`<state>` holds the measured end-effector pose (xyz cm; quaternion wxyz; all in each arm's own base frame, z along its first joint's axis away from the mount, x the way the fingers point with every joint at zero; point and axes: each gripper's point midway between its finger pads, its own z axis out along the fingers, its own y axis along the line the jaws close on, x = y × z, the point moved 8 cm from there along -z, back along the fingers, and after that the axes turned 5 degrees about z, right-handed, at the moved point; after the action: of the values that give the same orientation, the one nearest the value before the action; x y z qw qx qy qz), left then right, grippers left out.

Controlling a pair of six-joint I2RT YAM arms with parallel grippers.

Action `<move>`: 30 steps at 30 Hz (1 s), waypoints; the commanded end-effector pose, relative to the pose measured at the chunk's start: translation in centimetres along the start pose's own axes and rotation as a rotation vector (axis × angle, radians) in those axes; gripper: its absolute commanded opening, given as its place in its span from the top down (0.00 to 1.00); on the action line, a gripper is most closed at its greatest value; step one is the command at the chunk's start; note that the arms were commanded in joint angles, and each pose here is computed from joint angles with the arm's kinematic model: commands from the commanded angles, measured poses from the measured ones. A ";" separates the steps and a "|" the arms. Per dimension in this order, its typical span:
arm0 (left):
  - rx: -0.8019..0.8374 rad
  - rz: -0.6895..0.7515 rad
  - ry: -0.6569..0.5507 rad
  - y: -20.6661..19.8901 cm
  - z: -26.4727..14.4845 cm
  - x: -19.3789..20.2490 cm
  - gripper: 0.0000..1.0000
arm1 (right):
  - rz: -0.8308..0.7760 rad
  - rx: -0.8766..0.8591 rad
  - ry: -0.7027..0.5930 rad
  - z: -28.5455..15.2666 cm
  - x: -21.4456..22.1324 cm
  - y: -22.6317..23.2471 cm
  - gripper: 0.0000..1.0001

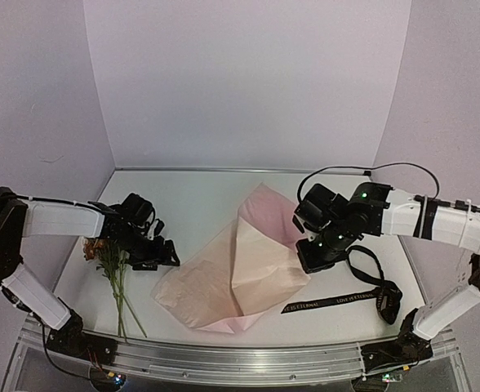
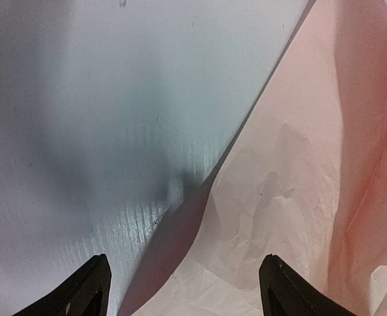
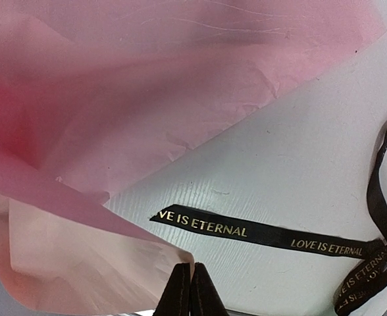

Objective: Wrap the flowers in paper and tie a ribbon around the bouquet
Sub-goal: Unfold the folded wrapping paper at the center of the board.

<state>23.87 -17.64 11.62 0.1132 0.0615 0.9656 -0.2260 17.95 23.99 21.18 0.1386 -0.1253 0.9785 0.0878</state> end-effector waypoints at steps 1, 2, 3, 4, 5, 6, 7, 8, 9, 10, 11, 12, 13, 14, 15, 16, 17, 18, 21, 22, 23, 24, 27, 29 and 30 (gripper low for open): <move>0.107 -0.002 0.080 -0.8 1.1 0.2 0.23 | 0.022 0.005 -0.069 -1.1 0.1 -0.7 1.00; 0.124 -0.007 0.097 -0.9 1.3 0.3 0.24 | 0.024 0.008 -0.071 -1.1 0.2 -0.8 1.00; 0.137 -0.011 0.109 -1.0 1.5 0.4 0.26 | 0.026 0.008 -0.073 -1.1 0.2 -0.9 1.00; 0.151 -0.015 0.116 -1.1 1.6 0.4 0.27 | 0.029 0.009 -0.075 -1.0 0.3 -1.0 1.00; 0.164 -0.019 0.124 -1.1 1.7 0.5 0.28 | 0.030 0.009 -0.078 -1.0 0.4 -1.1 1.00; 0.172 -0.023 0.132 -1.2 1.8 0.6 0.29 | 0.031 0.010 -0.080 -1.0 0.5 -1.1 1.00; 0.174 -0.028 0.137 -1.2 1.8 0.6 0.30 | 0.033 0.012 -0.082 -1.0 0.5 -1.2 1.00; 0.176 -0.034 0.145 -1.1 1.9 0.7 0.31 | 0.034 0.014 -0.083 -1.0 0.6 -1.3 1.00; 0.180 -0.037 0.151 -1.1 2.0 0.8 0.33 | 0.035 0.018 -0.086 -1.0 0.7 -1.5 1.00; 0.186 -0.041 0.157 -1.1 2.1 0.9 0.34 | 0.036 0.020 -0.090 -1.0 0.7 -1.6 1.00; 0.193 -0.046 0.163 -1.1 2.2 1.0 0.38 | 0.039 0.024 -0.094 -1.1 0.8 -1.7 1.00; 0.201 -0.050 0.168 -1.2 2.3 1.0 0.41 | 0.042 0.026 -0.099 -1.1 0.9 -1.8 1.00; 0.207 -0.054 0.173 -1.2 2.4 1.1 0.45 | 0.044 0.029 -0.105 -1.2 1.0 -2.0 1.00; 0.215 -0.058 0.177 -1.3 2.5 1.1 0.49 | 0.047 0.032 -0.110 -1.3 1.1 -2.1 1.00; 0.224 -0.061 0.180 -1.4 2.5 1.1 0.52 | 0.047 0.036 -0.115 -1.4 1.2 -2.3 1.00; 0.234 -0.067 0.186 -1.5 2.5 1.2 0.55 | 0.048 0.039 -0.119 -1.4 1.3 -2.4 1.00; 0.238 -0.071 0.190 -1.5 2.6 1.2 0.56 | 0.049 0.043 -0.125 -1.5 1.4 -2.6 1.00; 0.238 -0.073 0.194 -1.6 2.6 1.3 0.57 | 0.050 0.046 -0.129 -1.5 1.5 -2.7 1.00; 0.248 -0.070 0.197 -1.8 2.5 1.4 0.62 | 0.052 0.052 -0.140 -1.7 1.7 -3.1 1.00; 0.256 -0.071 0.199 -1.9 2.5 1.4 0.65 | 0.053 0.055 -0.143 -1.8 1.8 -3.2 1.00; 0.268 -0.074 0.201 -2.0 2.4 1.3 0.68 | 0.055 0.058 -0.145 -1.8 1.9 -3.4 1.00; 0.283 -0.077 0.200 -2.2 2.3 1.3 0.73 | 0.056 0.064 -0.146 -1.8 2.0 -3.5 1.00; 0.307 -0.087 0.195 -2.8 2.1 1.0 0.84 | 0.059 0.084 -0.153 -2.0 2.2 -3.9 1.00; 0.316 -0.096 0.192 -3.0 2.0 0.9 0.90 | 0.060 0.097 -0.157 -2.1 2.4 -4.3 1.00; 0.325 -0.103 0.189 -3.1 1.9 0.9 0.92 | 0.061 0.101 -0.163 -2.2 2.5 -4.4 1.00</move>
<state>22.55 -20.39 9.94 -0.0082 0.0515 0.9370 -0.3453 16.44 19.96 21.41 0.1978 -0.0937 0.9732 0.0698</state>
